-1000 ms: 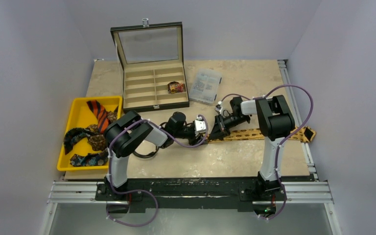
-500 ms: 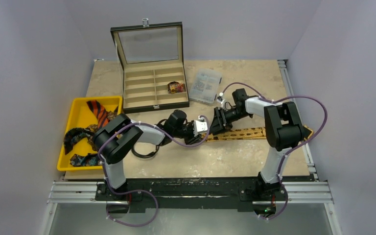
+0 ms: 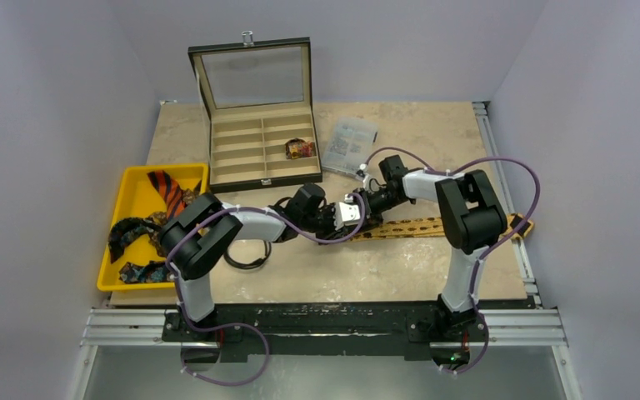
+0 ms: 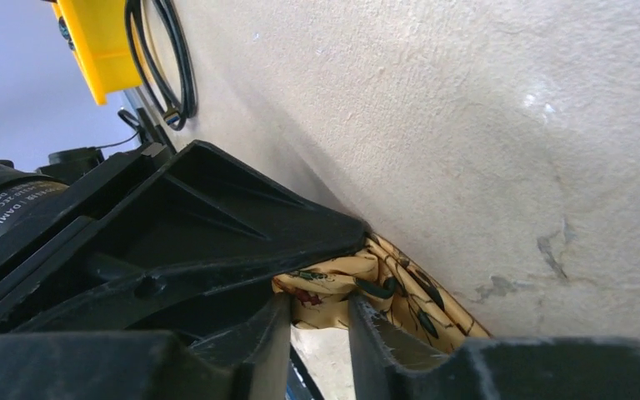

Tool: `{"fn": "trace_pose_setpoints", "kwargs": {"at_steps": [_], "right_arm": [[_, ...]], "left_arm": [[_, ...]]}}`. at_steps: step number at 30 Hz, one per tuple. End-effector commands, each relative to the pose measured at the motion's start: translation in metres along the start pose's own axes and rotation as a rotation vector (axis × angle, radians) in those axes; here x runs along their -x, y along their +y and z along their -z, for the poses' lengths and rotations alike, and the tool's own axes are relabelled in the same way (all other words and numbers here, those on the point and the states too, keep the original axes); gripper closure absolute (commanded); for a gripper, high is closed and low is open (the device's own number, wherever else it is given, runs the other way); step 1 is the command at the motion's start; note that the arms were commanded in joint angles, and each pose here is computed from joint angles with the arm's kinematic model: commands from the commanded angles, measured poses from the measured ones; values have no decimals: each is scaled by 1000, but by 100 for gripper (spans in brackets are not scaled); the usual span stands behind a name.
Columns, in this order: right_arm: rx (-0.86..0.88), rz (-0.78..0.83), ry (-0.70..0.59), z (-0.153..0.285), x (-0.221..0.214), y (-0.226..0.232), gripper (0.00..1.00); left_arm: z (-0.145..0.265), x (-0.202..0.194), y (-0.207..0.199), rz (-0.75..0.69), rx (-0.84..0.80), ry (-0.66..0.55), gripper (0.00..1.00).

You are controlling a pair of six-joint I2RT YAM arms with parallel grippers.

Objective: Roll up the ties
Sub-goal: Roll the tie at the center of the board.

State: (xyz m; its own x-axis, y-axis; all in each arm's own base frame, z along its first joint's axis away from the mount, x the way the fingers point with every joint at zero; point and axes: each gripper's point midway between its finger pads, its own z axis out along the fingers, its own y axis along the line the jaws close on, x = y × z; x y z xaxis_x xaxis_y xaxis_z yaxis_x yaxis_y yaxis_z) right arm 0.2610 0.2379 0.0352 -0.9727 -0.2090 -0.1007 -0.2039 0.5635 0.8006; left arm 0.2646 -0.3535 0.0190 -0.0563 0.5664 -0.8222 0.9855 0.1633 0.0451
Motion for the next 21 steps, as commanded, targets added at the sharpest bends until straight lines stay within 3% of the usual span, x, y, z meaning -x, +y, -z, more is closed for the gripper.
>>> {"fn": "trace_pose_setpoints", "kwargs": {"at_steps": [1, 6, 9, 13, 21], "right_arm": [[-50, 15, -14, -7, 12, -12, 79], [-109, -4, 41, -13, -2, -38, 100], [-138, -18, 47, -9, -5, -51, 100], [-178, -66, 67, -2, -15, -73, 100], [-226, -119, 108, 7, -26, -95, 100]], "left_arm": [[3, -42, -6, 59, 3, 159, 74], [3, -40, -9, 63, -10, 144, 65], [6, -33, -10, 85, -26, 73, 52], [15, -11, 2, 129, -24, -114, 42], [13, 3, 3, 32, -37, -250, 36]]}}
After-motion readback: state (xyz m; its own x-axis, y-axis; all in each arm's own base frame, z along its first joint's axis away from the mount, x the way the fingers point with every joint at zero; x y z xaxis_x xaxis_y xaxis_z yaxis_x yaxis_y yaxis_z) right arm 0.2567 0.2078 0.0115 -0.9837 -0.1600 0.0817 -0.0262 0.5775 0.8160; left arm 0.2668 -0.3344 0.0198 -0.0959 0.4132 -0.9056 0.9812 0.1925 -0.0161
